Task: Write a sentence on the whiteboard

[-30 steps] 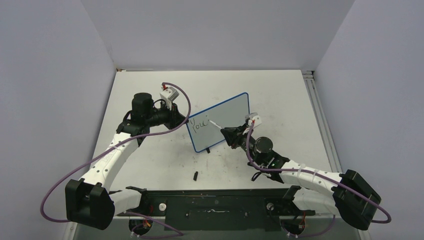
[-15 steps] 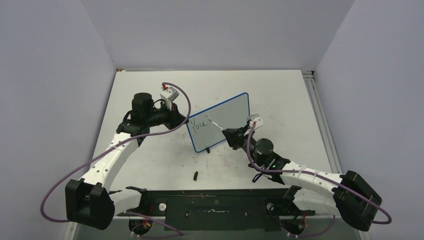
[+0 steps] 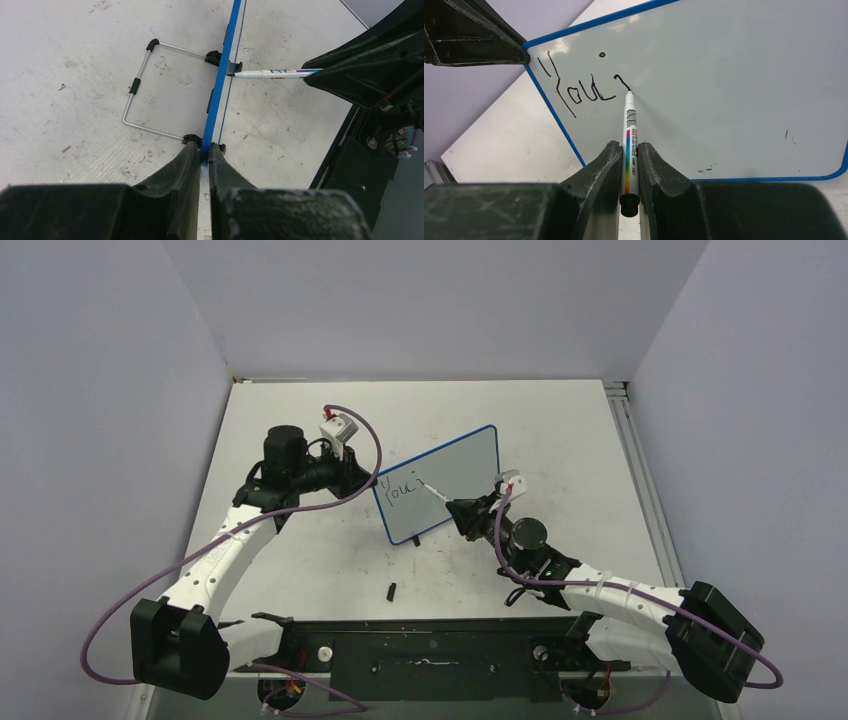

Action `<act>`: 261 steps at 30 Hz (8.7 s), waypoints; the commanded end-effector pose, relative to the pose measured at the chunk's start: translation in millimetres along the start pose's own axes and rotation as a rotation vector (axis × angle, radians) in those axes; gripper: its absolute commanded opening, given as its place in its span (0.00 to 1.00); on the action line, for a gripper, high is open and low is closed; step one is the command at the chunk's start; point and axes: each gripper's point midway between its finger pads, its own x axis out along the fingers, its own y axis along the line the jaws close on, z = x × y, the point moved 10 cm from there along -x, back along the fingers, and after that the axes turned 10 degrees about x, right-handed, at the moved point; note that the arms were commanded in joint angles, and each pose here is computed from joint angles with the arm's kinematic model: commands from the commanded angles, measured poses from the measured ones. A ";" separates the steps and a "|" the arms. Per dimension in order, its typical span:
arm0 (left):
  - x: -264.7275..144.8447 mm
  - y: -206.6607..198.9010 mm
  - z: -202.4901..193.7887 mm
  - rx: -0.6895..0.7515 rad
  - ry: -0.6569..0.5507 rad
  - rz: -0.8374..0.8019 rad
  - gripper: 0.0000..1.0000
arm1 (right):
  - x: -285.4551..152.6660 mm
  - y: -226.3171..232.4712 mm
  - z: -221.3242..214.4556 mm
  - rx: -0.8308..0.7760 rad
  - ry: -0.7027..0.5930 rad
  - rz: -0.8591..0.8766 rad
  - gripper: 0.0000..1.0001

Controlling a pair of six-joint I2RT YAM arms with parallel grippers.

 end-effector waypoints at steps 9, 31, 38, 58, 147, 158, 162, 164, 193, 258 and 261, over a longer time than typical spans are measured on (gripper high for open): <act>0.6 -2.3 3.3 -0.004 -0.009 -0.027 0.00 | 5.1 9.6 22.3 -0.003 -0.070 0.012 0.05; 0.2 -2.8 3.8 -0.002 -0.011 -0.029 0.00 | 4.9 14.4 35.5 0.028 -0.148 0.028 0.05; 0.3 -2.7 3.7 -0.004 -0.011 -0.030 0.00 | 4.8 13.7 36.4 0.037 -0.158 0.030 0.05; 0.8 -2.6 3.5 -0.005 -0.011 -0.031 0.00 | -2.9 2.6 19.8 0.038 -0.103 0.008 0.05; 1.1 -2.6 3.2 -0.008 -0.010 -0.034 0.00 | -1.8 -10.9 11.1 0.050 -0.083 -0.061 0.05; 0.3 -2.8 4.3 -0.004 -0.014 -0.031 0.00 | -6.7 -8.2 22.0 0.049 -0.125 -0.068 0.05; 0.3 -2.6 3.8 -0.006 -0.012 -0.029 0.00 | -7.9 -4.1 26.8 0.044 -0.136 -0.038 0.05; 0.3 -2.6 4.3 -0.004 -0.014 -0.029 0.00 | -7.3 -1.1 28.7 0.043 -0.139 -0.013 0.05; 1.2 -2.4 3.3 -0.009 -0.010 -0.033 0.00 | 6.7 5.9 32.2 0.050 -0.170 0.042 0.05; 0.3 -3.3 4.4 -0.007 -0.016 -0.037 0.00 | 2.6 -1.9 16.1 0.100 -0.146 -0.001 0.05; 0.4 -3.4 4.2 -0.008 -0.014 -0.039 0.00 | 2.6 -0.1 17.0 0.108 -0.154 0.008 0.05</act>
